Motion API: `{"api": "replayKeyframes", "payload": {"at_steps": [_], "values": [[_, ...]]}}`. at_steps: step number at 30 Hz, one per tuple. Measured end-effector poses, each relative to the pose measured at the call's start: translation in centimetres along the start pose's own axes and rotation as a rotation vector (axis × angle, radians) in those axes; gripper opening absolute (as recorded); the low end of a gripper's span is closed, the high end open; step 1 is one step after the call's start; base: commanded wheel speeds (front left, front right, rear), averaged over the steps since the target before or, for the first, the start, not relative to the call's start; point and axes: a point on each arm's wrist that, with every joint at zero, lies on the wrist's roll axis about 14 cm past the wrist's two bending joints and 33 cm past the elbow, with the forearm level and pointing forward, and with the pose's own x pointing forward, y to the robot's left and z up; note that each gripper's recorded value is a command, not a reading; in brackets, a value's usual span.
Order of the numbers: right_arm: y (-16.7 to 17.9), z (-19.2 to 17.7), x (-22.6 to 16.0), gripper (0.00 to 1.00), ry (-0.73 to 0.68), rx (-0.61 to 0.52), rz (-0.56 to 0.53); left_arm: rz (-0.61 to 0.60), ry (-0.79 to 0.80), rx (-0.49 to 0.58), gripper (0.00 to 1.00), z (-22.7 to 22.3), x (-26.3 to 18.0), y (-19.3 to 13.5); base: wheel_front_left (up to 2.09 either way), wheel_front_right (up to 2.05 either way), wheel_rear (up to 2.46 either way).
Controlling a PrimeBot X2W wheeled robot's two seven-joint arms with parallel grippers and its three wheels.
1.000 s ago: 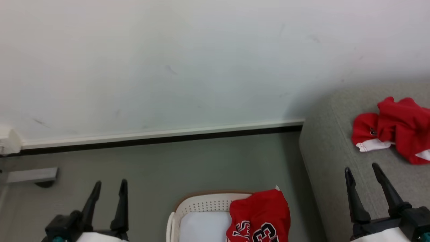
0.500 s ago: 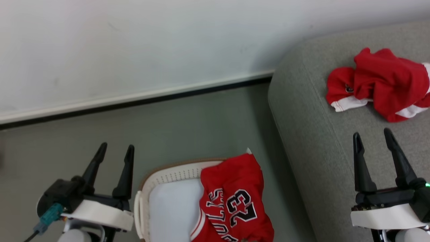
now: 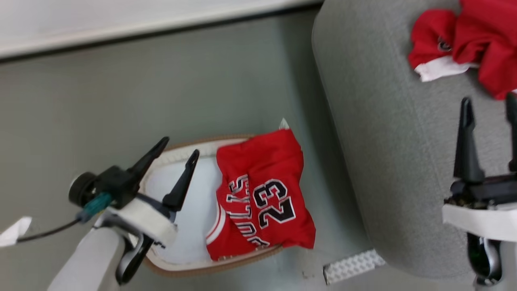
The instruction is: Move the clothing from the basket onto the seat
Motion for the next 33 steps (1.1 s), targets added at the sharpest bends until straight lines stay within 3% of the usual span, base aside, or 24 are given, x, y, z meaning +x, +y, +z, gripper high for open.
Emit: {"api": "replayKeyframes", "payload": {"at_steps": [15,25,33], "values": [[-1.1,-3.3,3.8,1.0,0.014,-0.08,-0.019,-0.231,0.367,-0.031,1.0,-14.4,3.6,-3.2,0.0,0.0,0.0],[-2.4,-3.8,4.3,1.0,0.025,-0.129,-0.039,-0.406,0.554,0.073,1.0,-21.3,4.6,-6.0,0.0,0.0,0.0],[-3.2,-3.8,3.9,1.0,0.039,-0.16,-0.055,-0.483,0.656,0.139,1.0,-24.1,4.6,-7.7,0.0,0.0,0.0]]}}
